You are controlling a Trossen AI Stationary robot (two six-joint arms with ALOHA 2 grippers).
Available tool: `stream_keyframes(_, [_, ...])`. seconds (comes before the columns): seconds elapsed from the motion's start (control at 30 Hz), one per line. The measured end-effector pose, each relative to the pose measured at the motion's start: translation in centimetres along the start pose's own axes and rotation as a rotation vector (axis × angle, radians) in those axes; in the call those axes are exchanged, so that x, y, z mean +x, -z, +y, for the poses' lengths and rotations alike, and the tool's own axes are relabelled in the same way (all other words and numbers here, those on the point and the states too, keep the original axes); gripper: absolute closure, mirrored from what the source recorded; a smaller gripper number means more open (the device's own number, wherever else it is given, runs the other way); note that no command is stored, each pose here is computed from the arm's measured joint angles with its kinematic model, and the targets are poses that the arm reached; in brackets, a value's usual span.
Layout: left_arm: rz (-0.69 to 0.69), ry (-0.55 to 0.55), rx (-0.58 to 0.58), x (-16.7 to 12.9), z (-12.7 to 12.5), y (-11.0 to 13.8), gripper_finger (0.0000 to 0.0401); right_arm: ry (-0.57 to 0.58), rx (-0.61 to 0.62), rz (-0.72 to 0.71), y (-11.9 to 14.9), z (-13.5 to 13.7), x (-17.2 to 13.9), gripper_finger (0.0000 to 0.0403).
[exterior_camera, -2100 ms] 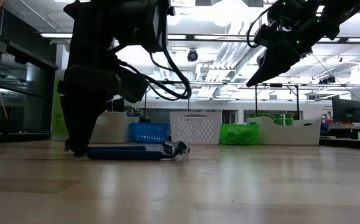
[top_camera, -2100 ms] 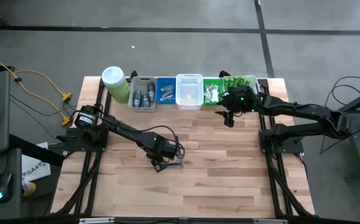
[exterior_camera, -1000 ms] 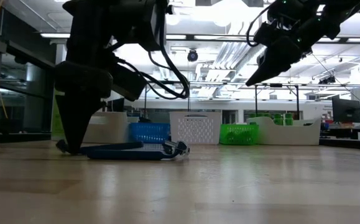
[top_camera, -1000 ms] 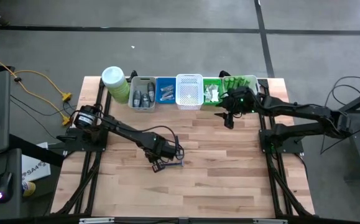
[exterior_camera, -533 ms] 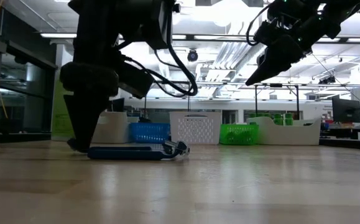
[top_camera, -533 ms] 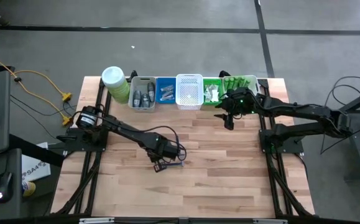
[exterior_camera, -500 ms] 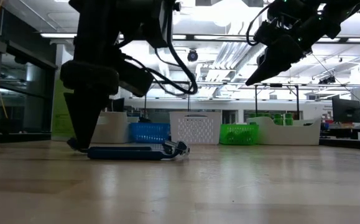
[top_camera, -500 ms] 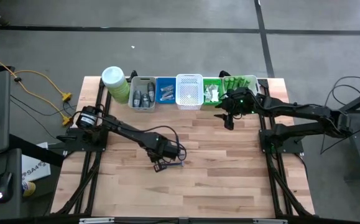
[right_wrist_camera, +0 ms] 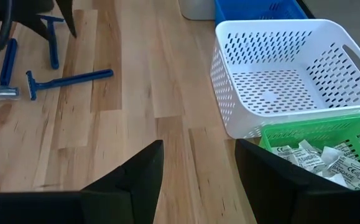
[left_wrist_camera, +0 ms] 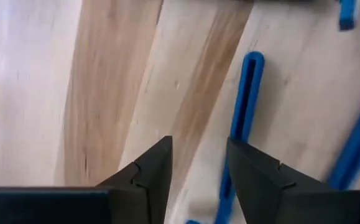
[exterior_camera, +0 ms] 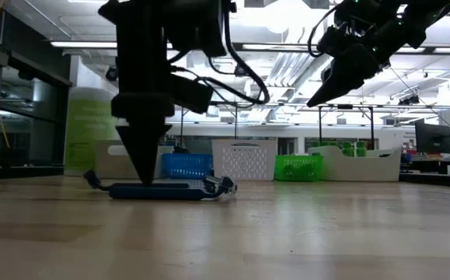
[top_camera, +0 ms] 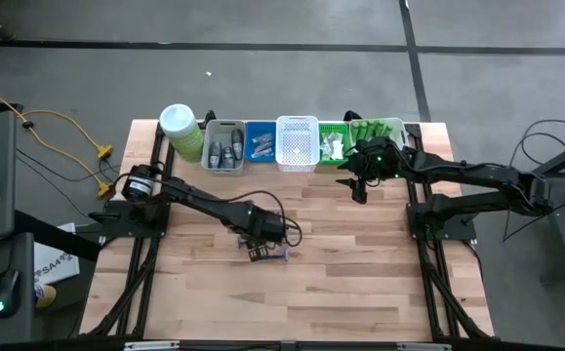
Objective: Pick & Place Travel size toiletries
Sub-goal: Put the top left blue razor into the left white bin
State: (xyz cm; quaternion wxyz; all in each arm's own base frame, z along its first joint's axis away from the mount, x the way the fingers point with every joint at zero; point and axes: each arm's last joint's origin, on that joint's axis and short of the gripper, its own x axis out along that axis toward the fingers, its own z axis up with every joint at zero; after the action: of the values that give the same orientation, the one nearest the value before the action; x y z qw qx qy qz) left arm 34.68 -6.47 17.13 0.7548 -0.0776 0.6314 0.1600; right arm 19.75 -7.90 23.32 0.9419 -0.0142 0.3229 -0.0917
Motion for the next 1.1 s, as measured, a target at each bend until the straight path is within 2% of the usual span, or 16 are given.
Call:
stream_keyframes(0.17, [-0.037,0.046,0.115,0.9,-0.1,-0.3,0.0251,-0.001,0.001,0.005,0.0,0.0,0.0,0.0210])
stream_keyframes(0.63, [0.009,0.048,0.230,0.5,0.2,0.1,0.0251,-0.004,0.000,0.023,0.2,0.0,0.0,0.0210])
stream_keyframes(0.93, [0.047,0.186,0.351,0.0,-0.1,0.3,0.0251,-0.004,0.000,0.022,0.2,0.0,0.0,0.0210])
stream_keyframes(1.1, [0.052,0.201,0.366,0.0,-0.1,0.4,0.0251,-0.001,-0.001,0.022,0.2,0.0,0.0,0.0210])
